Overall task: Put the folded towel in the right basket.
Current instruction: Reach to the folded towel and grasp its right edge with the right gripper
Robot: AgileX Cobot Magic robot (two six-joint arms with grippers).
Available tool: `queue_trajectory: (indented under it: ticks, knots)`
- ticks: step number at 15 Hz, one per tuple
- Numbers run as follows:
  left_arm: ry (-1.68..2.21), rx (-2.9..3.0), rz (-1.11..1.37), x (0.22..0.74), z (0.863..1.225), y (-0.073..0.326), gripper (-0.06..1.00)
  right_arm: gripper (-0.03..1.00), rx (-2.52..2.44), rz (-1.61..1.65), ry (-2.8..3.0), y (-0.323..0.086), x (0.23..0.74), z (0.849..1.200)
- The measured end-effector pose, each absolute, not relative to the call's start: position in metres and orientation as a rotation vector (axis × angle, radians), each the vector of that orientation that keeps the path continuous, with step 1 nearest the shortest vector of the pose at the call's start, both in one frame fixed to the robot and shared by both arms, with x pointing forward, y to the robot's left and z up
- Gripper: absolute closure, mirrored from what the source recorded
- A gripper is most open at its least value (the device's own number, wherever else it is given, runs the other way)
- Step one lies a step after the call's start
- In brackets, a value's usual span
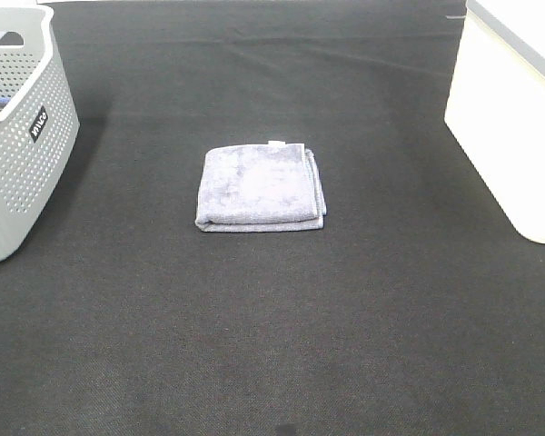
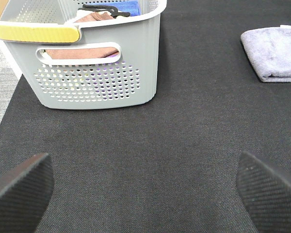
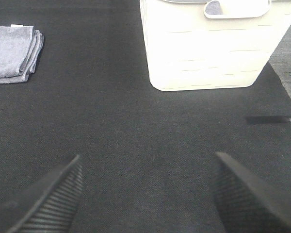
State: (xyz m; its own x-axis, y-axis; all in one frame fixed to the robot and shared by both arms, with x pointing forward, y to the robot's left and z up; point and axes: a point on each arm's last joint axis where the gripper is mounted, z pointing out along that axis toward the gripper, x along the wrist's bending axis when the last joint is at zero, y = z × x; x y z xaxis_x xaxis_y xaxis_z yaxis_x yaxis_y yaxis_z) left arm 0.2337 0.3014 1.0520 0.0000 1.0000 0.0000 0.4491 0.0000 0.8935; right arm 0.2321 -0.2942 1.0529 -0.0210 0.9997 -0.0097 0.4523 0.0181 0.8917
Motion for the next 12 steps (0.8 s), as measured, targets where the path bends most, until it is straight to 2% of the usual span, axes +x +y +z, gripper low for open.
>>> queue_trajectory:
  ticks: [12]
  knots:
    - [1.543,1.543,0.952,0.2337,1.052,0.3014,-0.03,0.27,1.526,0.952,1.568,-0.2942,0.2321,1.0529]
